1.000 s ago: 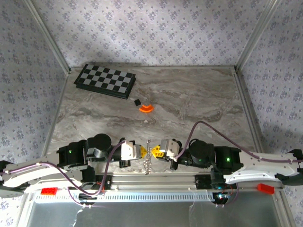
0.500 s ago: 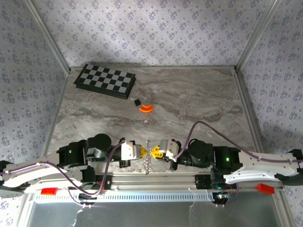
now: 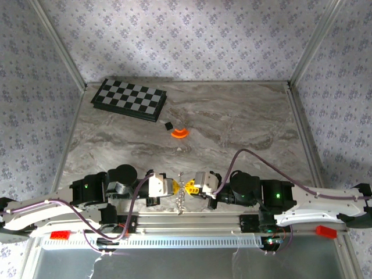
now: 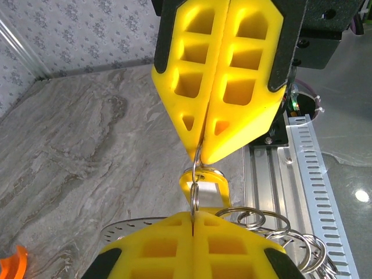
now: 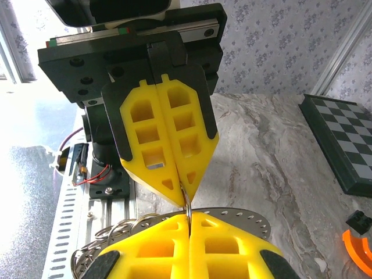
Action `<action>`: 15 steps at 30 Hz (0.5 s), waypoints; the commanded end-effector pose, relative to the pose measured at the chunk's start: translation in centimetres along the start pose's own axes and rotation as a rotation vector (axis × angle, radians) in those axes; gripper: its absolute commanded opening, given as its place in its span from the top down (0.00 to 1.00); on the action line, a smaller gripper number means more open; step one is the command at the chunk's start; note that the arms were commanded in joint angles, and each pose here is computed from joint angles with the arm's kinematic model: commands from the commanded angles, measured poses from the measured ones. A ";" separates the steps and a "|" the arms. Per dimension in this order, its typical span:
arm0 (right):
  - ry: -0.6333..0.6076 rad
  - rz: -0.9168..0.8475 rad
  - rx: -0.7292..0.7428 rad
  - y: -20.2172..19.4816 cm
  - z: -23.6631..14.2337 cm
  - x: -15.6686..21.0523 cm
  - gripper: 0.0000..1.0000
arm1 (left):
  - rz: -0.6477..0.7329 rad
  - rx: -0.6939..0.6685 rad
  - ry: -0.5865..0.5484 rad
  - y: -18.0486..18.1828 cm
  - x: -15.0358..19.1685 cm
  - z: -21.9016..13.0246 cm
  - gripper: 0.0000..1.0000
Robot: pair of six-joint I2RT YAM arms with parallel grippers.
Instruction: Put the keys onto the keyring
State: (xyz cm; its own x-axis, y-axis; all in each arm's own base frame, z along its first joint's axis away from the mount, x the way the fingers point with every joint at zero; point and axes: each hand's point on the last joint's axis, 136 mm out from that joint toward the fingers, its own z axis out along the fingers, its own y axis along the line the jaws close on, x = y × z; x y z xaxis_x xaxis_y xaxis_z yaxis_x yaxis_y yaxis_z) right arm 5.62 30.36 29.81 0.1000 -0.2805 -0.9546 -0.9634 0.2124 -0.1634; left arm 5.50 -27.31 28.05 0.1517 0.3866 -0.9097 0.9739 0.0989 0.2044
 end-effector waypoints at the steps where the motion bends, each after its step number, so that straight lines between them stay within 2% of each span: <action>1: -0.009 0.010 -0.010 0.1 0.2 -0.1 1.00 | 0.001 0.005 -0.094 0.1 -2.7 -1.0 1.00; 15: -0.003 0.013 -0.018 0.1 0.4 0.2 1.00 | 0.003 0.011 -0.099 0.0 -2.8 -1.1 1.00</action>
State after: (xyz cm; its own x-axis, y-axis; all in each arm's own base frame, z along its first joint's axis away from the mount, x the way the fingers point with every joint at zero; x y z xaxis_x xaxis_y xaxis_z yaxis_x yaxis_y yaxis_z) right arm 5.63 30.55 29.82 0.0971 -0.2765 -0.9561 -0.9668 0.2019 -0.1566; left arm 5.48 -27.25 27.92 0.1505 0.3919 -0.9076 0.9742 0.0973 0.2036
